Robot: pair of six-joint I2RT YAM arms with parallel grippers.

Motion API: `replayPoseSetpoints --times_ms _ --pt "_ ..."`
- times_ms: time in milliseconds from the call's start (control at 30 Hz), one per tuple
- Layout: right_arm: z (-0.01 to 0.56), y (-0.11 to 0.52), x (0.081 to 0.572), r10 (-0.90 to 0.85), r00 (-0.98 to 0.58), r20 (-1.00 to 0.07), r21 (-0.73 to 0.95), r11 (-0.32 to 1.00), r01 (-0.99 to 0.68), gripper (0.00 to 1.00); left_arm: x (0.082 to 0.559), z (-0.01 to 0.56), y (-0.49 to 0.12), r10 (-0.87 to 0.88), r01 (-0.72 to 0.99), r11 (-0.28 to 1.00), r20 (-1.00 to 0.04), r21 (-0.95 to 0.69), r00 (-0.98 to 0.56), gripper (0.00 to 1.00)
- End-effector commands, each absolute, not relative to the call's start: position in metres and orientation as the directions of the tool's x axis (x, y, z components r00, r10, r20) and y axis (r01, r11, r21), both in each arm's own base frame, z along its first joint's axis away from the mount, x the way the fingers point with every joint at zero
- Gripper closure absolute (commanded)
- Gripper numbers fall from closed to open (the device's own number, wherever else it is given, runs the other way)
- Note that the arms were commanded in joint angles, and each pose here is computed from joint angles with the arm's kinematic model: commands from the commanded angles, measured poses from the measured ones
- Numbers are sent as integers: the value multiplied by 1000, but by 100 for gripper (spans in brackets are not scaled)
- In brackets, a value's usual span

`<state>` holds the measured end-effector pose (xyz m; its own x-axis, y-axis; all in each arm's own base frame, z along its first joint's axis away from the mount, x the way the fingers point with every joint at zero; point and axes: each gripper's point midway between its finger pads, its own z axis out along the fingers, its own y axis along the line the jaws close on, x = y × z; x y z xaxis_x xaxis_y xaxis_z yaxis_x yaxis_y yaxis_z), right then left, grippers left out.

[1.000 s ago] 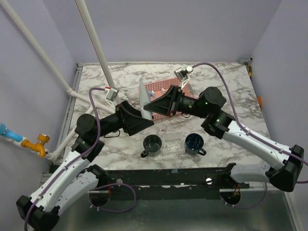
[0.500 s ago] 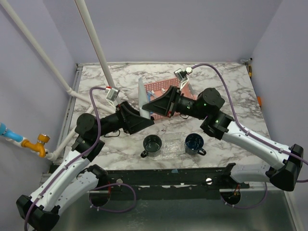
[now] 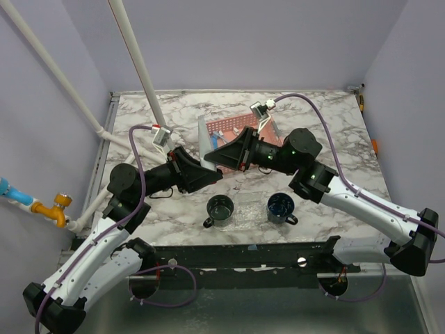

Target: Prepare toiletry sets of a toothbrush and toothpaste on the tray

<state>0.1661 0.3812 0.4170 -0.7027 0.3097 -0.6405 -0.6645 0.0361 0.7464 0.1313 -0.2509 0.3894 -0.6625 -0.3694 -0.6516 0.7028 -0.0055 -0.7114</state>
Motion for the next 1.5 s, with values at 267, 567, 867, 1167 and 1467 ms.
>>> replayPoseSetpoints --times_ms 267,567,867,1167,1467 --pt "415 371 172 335 -648 -685 714 126 -689 37 126 396 -245 -362 763 35 -720 -645 -592 100" --pt "415 353 180 251 -590 -767 641 318 -698 23 134 339 -234 -196 764 288 -816 -578 -543 100" --pt "396 331 190 132 -592 -795 567 511 -646 18 140 281 -209 61 751 556 -884 -356 -464 100" --pt "361 325 186 -10 -695 -719 543 616 -570 17 143 258 -190 302 731 676 -868 -97 -394 100" --pt "320 316 178 -40 -761 -648 551 665 -504 17 151 239 -180 416 692 718 -839 68 -349 100"
